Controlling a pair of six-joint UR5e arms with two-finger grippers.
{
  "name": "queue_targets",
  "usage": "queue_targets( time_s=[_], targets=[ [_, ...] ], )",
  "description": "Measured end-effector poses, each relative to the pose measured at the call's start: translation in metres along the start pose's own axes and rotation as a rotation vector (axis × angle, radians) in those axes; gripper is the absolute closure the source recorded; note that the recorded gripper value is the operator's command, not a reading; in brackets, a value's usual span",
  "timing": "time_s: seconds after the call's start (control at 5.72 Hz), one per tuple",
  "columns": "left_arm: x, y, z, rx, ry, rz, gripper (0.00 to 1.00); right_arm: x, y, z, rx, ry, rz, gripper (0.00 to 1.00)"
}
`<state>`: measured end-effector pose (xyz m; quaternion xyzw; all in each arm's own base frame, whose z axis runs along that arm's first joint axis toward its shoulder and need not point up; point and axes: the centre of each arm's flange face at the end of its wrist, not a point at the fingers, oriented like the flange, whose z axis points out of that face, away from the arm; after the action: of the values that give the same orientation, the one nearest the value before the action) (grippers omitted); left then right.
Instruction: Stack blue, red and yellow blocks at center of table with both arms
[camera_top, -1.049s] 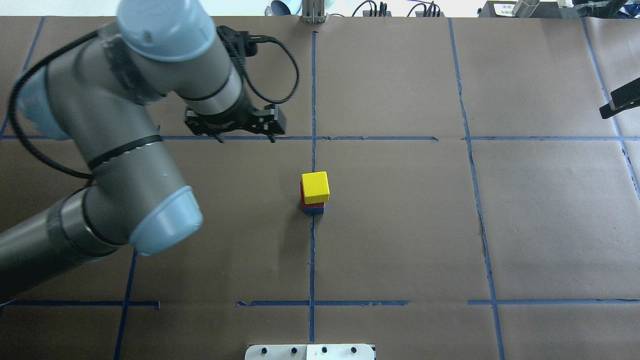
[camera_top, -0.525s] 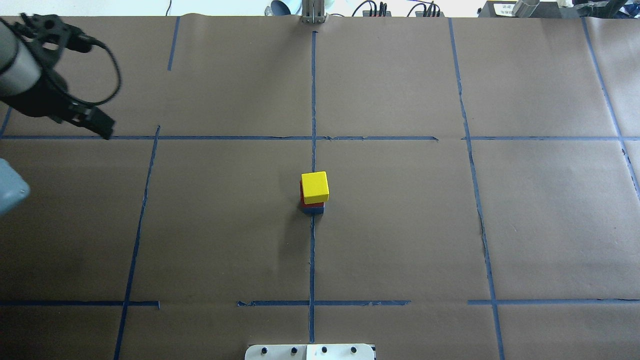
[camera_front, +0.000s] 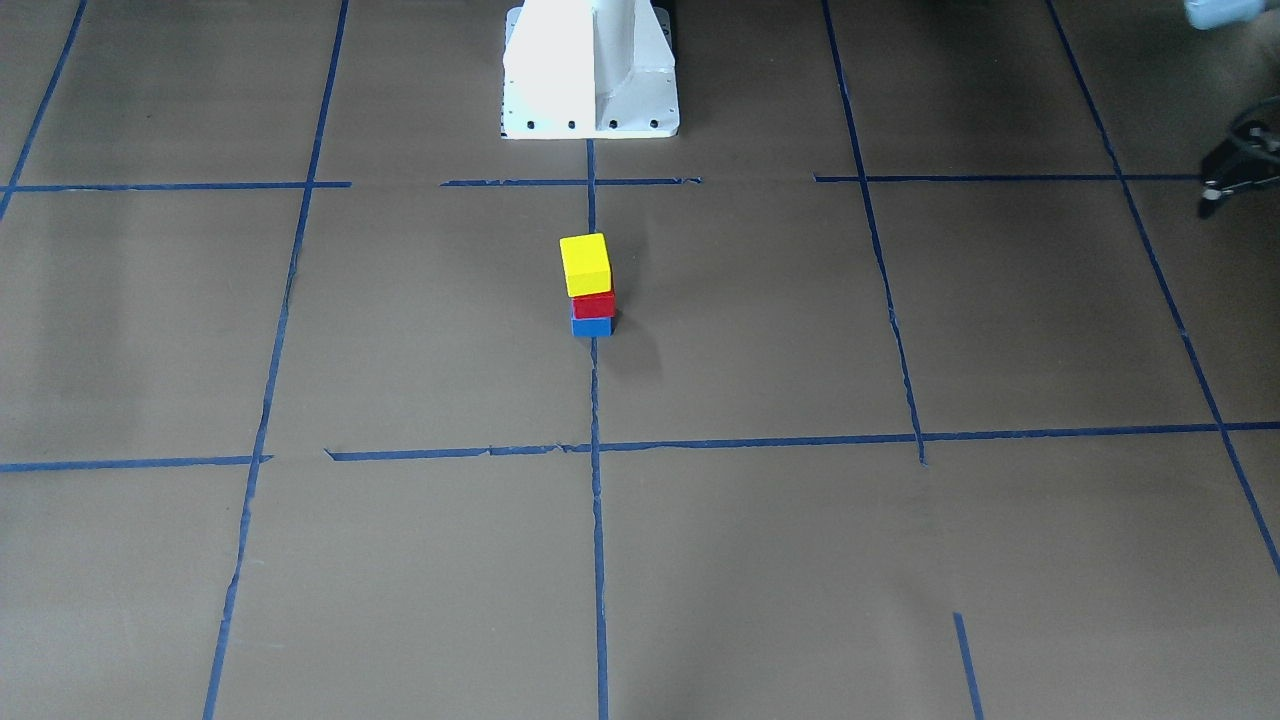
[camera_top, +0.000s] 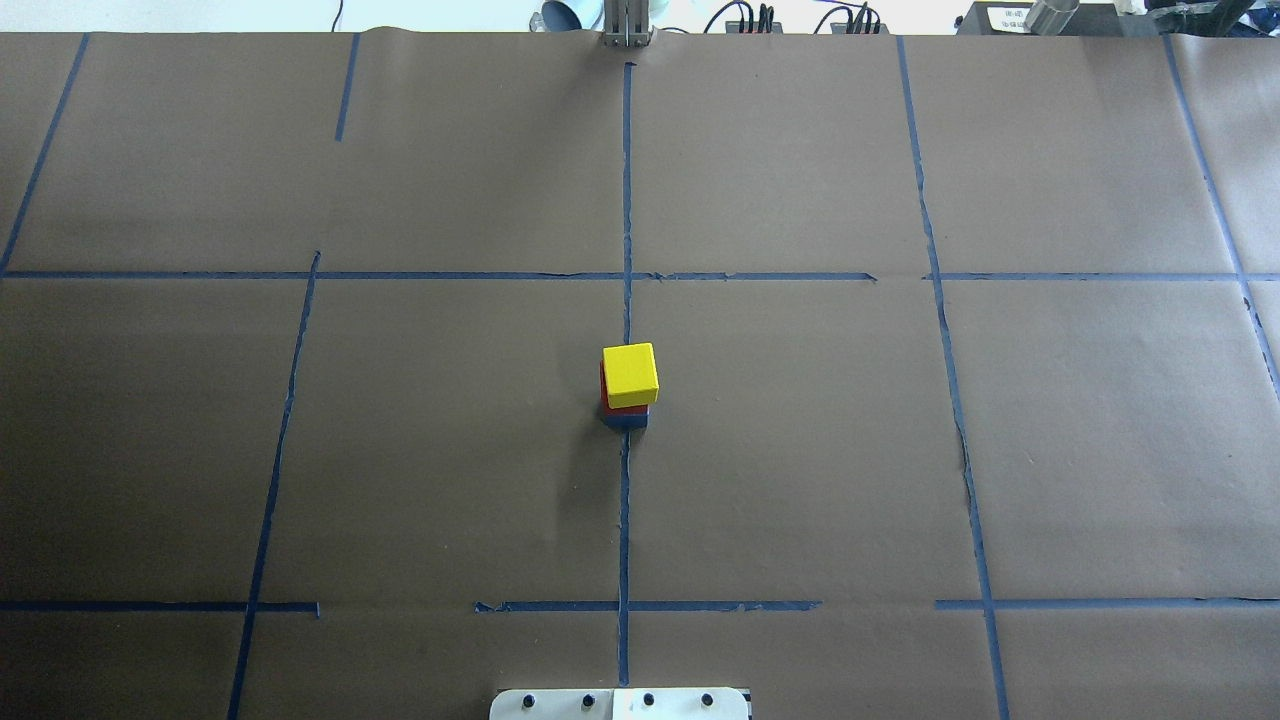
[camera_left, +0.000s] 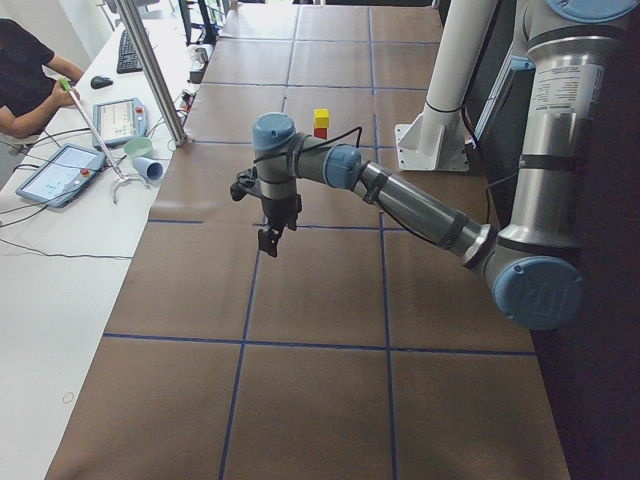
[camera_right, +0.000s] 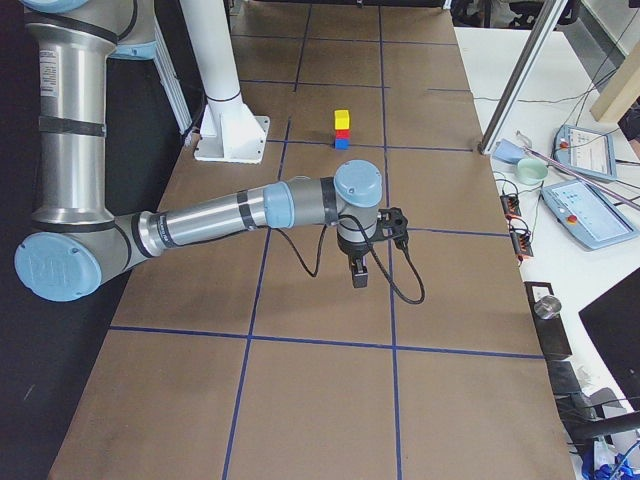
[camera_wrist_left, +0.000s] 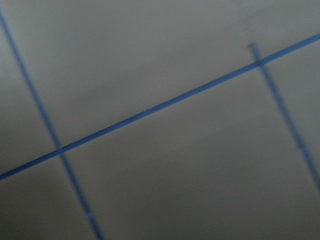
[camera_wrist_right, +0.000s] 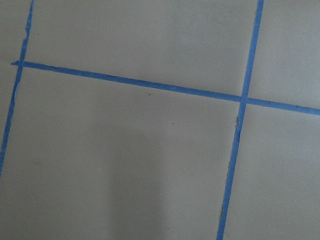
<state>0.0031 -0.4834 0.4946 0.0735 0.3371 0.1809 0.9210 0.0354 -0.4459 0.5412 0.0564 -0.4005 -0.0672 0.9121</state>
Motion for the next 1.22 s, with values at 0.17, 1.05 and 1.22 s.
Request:
queue_targets(
  time_s=[0.17,1.05,1.22],
  targets=[
    [-0.057,0.028,0.02,-0.036,0.025,-0.03,0.0,0.005,0.008,0.005,-0.011,0.001,0.009,0.0],
    [-0.128,0.083,0.08,-0.092,0.081,-0.243,0.0,0.034,0.036,0.031,-0.073,0.0,-0.007,0.0],
    [-0.126,0.076,0.075,-0.052,0.078,-0.267,0.0,0.04,0.036,0.038,-0.087,-0.001,-0.001,0.0]
  ],
)
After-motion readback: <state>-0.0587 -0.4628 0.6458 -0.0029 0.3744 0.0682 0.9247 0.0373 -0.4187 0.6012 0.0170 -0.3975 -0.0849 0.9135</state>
